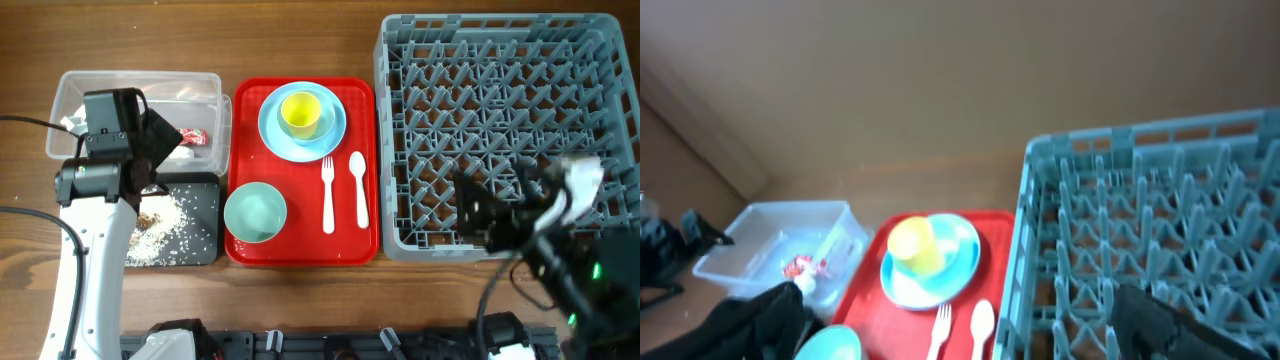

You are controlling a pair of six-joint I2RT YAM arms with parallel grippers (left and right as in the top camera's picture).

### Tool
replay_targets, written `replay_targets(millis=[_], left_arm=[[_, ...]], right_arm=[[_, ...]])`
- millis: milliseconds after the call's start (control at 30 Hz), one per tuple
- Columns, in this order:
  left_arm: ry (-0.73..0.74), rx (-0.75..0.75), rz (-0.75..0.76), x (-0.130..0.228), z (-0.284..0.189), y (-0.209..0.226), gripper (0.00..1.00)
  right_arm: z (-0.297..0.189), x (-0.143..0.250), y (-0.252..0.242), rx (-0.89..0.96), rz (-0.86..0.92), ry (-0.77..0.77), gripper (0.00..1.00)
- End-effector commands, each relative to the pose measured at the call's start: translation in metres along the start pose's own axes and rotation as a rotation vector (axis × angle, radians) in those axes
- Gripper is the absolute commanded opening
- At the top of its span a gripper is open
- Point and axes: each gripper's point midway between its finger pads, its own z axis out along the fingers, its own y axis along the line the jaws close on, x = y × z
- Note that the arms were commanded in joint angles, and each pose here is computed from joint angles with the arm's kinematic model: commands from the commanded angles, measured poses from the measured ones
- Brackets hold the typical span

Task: Sort waste into correct bins and load items into the dishwasher rack
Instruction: 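Move the right gripper over the white fork and lower onto it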

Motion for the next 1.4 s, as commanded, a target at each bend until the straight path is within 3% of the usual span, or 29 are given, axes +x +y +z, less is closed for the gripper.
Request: replay_targets(millis=[0, 133, 167, 200, 267, 300, 500, 900, 1100, 1367], left_arm=[[-0.021, 0.006, 0.007, -0.006, -0.005, 0.000, 1.00], [-0.021, 0.006, 0.007, -0.006, -0.005, 0.000, 1.00], [-0.021, 0.006, 0.007, -0.006, -0.005, 0.000, 1.00], [-0.021, 0.006, 0.007, -0.006, -0.005, 0.000, 1.00], [-0.021, 0.006, 0.007, -0.006, -0.005, 0.000, 1.00], [-0.021, 0.006, 0.007, -0.006, -0.005, 0.000, 1.00], [-0.021, 0.006, 0.007, -0.006, -0.005, 0.000, 1.00], [-0.021, 0.006, 0.007, -0.006, -0.005, 0.000, 1.00], [-0.021, 0.006, 0.007, -0.006, -0.005, 0.000, 1.00], [-0.021, 0.006, 0.007, -0.006, -0.005, 0.000, 1.00]], right_arm=[[0.035, -0.001, 0.027, -0.147, 0.040, 0.147, 1.00], [0.068, 0.013, 0.055, -0.338, 0.175, 0.291, 0.99], [0.077, 0.016, 0.058, -0.366, 0.189, 0.318, 0.79], [0.083, 0.019, 0.061, -0.388, 0.196, 0.340, 0.66], [0.103, 0.034, 0.057, -0.368, 0.245, 0.410, 0.27], [0.116, 0.047, 0.052, -0.320, 0.272, 0.457, 0.13], [0.152, 0.109, 0.055, -0.130, 0.227, 0.616, 0.13], [0.180, 0.249, 0.080, 0.124, -0.031, 0.885, 0.28], [0.195, 0.288, 0.070, 0.178, -0.062, 0.961, 0.28], [0.214, 0.309, 0.048, 0.276, -0.128, 0.945, 0.29]])
